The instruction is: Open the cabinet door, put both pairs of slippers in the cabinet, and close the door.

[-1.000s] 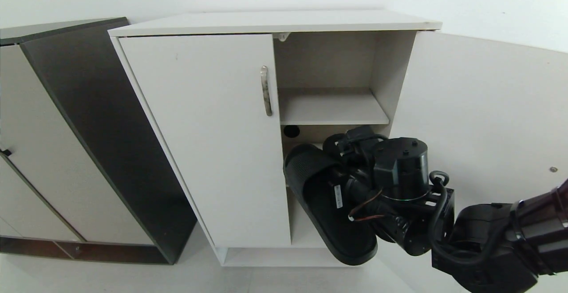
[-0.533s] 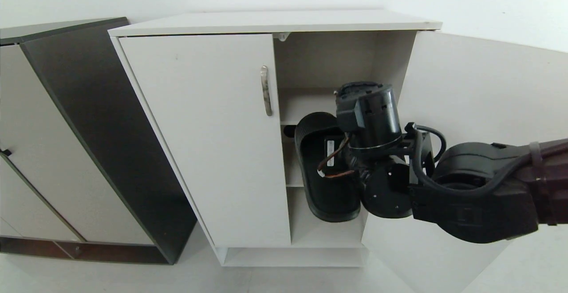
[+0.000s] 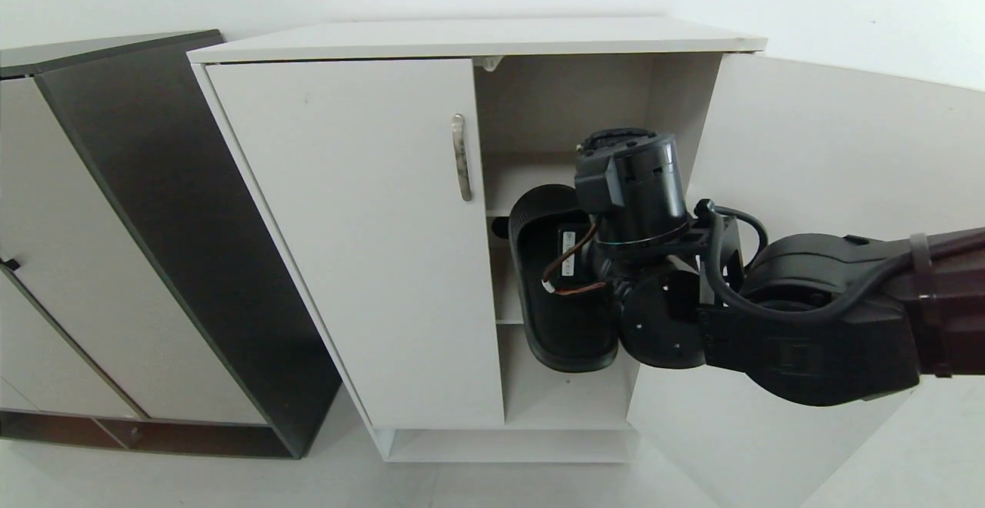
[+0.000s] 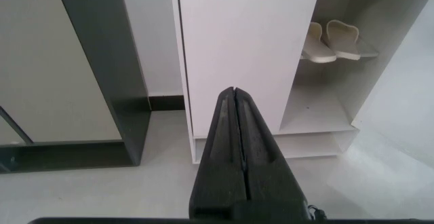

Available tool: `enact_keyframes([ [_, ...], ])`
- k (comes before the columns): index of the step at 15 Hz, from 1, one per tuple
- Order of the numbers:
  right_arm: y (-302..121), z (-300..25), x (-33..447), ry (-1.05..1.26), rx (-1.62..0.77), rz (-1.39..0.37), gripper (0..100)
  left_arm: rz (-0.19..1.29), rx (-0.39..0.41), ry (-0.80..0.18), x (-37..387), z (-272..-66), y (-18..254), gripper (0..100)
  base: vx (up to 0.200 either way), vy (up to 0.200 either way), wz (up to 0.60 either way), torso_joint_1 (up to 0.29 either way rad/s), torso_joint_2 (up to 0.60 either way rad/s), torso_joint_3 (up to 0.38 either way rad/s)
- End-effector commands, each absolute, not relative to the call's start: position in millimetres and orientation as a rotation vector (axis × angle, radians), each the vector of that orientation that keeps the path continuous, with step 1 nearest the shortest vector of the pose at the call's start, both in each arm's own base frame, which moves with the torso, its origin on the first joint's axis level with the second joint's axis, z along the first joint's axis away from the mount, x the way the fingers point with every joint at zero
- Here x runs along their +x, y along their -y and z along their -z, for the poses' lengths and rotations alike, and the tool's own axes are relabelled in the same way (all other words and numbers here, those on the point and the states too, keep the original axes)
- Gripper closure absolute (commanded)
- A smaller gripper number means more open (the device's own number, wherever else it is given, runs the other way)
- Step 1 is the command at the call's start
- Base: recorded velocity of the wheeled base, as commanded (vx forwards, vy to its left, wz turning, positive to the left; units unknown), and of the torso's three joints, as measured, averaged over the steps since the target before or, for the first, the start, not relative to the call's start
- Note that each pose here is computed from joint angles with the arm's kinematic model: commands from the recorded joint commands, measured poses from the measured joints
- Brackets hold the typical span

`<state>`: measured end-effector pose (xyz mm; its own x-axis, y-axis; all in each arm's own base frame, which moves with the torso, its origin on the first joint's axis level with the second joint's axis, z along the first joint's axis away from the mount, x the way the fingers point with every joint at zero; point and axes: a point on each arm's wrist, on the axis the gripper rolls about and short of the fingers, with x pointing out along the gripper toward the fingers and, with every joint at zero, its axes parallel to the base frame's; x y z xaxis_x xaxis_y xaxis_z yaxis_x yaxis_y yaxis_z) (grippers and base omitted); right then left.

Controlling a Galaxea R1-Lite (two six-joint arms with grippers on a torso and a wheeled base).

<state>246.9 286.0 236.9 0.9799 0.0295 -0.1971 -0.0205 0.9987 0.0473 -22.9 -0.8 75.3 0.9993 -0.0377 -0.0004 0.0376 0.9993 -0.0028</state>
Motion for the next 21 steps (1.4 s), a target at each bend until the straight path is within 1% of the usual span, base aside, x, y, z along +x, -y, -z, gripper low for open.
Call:
enact_keyframes([
  [1, -288, -230, 251, -0.210, 0.032, -0.020, 100, 0.037, -0.005, -0.002, -23, -75, 1, 100, 0.000, 0.000, 0.00, 0.000, 0.00, 0.000],
  [2, -288, -229, 251, -0.211, 0.031, -0.018, 100, 0.037, -0.005, -0.002, -23, -75, 1, 100, 0.000, 0.000, 0.00, 0.000, 0.00, 0.000],
  [14, -288, -227, 253, -0.213, 0.035, -0.014, 100, 0.037, -0.005, -0.002, -23, -75, 1, 100, 0.200, 0.000, 0.00, 0.001, 0.00, 0.004],
  [19, -290, -223, 261, -0.199, 0.056, -0.029, 100, 0.037, -0.005, -0.002, -23, -75, 1, 100, 0.000, 0.000, 0.00, 0.000, 0.00, 0.000],
  [21, -289, -222, 277, -0.206, 0.051, -0.052, 100, 0.037, -0.005, -0.002, -23, -75, 1, 100, 0.000, 0.000, 0.00, 0.000, 0.00, 0.000],
])
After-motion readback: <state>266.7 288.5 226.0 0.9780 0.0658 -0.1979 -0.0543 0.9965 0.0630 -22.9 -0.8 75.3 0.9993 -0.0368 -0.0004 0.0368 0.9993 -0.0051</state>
